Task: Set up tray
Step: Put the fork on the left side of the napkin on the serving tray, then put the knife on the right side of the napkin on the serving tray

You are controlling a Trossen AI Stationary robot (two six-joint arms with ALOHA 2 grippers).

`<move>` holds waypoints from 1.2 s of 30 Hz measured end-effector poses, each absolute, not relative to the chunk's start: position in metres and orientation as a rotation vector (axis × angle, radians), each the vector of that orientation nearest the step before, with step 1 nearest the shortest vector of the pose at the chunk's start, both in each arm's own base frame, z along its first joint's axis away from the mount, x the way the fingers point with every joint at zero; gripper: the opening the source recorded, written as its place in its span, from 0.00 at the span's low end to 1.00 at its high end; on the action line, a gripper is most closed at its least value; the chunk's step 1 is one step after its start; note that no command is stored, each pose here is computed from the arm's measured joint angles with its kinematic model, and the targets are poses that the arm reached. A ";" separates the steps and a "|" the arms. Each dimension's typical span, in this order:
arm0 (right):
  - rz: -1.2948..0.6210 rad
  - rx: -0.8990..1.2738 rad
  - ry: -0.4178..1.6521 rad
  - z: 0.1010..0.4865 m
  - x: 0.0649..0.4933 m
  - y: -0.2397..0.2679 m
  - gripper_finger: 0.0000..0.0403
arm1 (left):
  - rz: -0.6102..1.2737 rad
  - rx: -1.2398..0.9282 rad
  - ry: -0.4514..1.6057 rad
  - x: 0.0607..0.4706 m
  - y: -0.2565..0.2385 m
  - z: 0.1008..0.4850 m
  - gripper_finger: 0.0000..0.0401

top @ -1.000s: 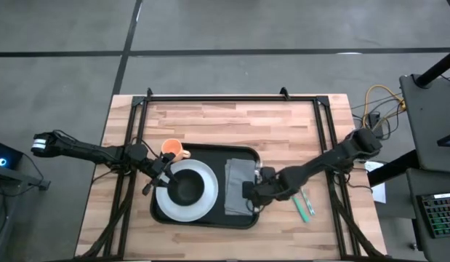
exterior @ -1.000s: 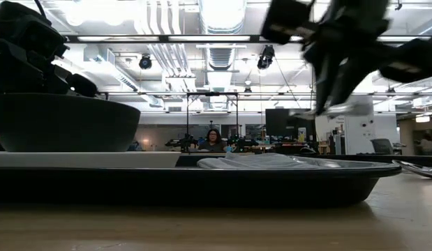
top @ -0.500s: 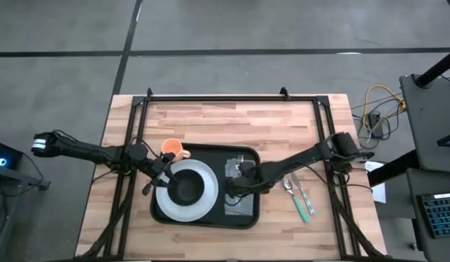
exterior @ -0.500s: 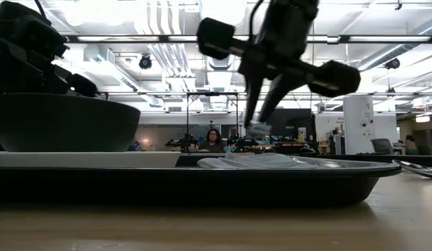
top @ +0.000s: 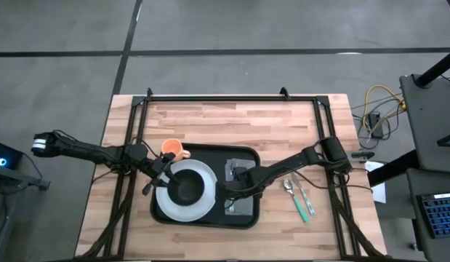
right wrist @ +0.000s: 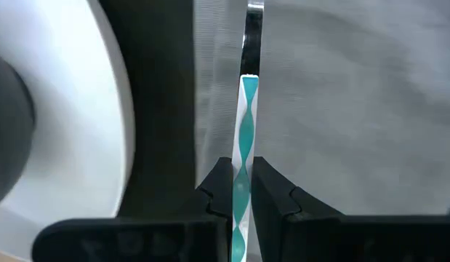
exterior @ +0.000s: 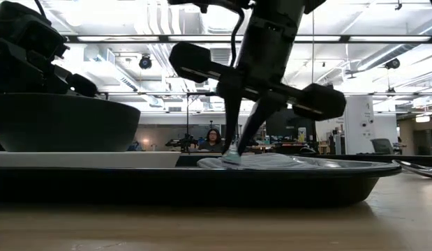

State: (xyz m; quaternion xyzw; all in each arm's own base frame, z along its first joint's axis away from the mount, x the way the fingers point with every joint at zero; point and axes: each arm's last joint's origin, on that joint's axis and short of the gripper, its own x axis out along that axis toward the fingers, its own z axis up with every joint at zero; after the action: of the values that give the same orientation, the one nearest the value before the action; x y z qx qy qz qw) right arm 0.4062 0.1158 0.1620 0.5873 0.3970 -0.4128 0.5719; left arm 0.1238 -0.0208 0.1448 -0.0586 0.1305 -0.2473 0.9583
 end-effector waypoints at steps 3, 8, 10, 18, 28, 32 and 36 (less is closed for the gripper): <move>-0.971 1.384 0.924 0.161 0.407 0.115 0.04 | -0.502 -0.119 0.266 0.124 -0.021 0.145 0.25; -0.974 1.390 0.924 0.161 0.407 0.115 0.04 | -0.502 -0.119 0.265 0.124 -0.021 0.145 0.25; -0.975 1.389 0.925 0.160 0.407 0.115 0.04 | -0.502 -0.119 0.265 0.124 -0.021 0.145 0.25; -0.984 1.380 0.933 0.159 0.406 0.114 0.08 | -0.502 -0.119 0.264 0.124 -0.021 0.145 0.25; -0.989 1.382 0.929 0.158 0.406 0.114 0.20 | -0.502 -0.119 0.264 0.124 -0.021 0.145 0.25; -0.991 1.384 0.927 0.158 0.406 0.113 0.22 | -0.502 -0.119 0.265 0.124 -0.021 0.145 0.25; -0.988 1.377 0.928 0.158 0.407 0.112 0.24 | -0.502 -0.119 0.264 0.124 -0.021 0.145 0.25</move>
State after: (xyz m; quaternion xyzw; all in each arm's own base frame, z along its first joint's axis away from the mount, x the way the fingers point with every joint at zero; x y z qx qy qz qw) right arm 0.4068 0.1116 0.1583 0.5864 0.3953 -0.4206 0.5683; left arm 0.1238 -0.0208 0.1449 -0.0587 0.1304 -0.2473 0.9583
